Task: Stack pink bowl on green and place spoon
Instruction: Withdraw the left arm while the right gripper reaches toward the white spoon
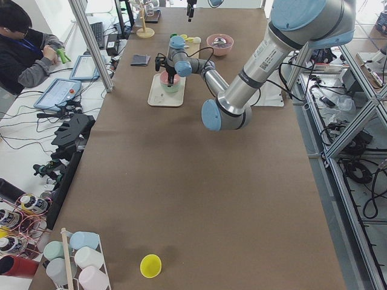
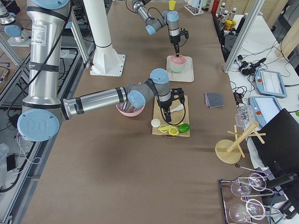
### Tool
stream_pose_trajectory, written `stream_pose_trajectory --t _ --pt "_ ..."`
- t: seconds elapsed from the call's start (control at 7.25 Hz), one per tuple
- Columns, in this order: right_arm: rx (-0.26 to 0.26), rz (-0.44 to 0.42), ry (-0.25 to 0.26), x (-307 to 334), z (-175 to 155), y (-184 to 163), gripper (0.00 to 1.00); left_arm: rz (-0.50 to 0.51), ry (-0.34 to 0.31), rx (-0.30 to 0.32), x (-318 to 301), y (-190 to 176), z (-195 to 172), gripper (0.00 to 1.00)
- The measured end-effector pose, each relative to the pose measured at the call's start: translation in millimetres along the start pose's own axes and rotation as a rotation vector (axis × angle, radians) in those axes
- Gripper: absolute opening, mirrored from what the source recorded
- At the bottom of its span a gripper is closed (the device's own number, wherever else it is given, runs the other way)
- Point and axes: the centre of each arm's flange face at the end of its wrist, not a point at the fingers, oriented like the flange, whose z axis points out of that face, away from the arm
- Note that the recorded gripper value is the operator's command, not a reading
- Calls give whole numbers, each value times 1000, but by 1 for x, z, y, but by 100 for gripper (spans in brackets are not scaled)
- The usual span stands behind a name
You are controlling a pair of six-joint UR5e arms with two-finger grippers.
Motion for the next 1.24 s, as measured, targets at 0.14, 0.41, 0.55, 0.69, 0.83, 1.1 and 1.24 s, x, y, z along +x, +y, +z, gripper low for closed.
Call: stream_pose_trajectory --t 0.14,0.41,0.55,0.69,0.83,1.1,1.24 --pt "4 14 -8 -6 -1 -4 100 16 6 -22 -13 -12 -16 99" --pt "9 62 -33 -36 4 -16 100 113 -29 -82 -94 -32 -75 99" --pt "11 85 -40 -59 11 -22 100 182 -75 -96 -151 -39 -111 99" --pt "17 105 -36 -87 22 -27 100 251 -131 -106 -219 -50 -146 99" --pt "24 122 -32 -113 35 -33 100 330 -189 -112 -297 -66 -177 99" --pt "28 146 -27 -151 60 -46 100 444 -253 -150 -485 -113 -244 99" --pt "26 142 -20 -165 74 -51 100 417 -231 -173 -586 -131 -271 99"
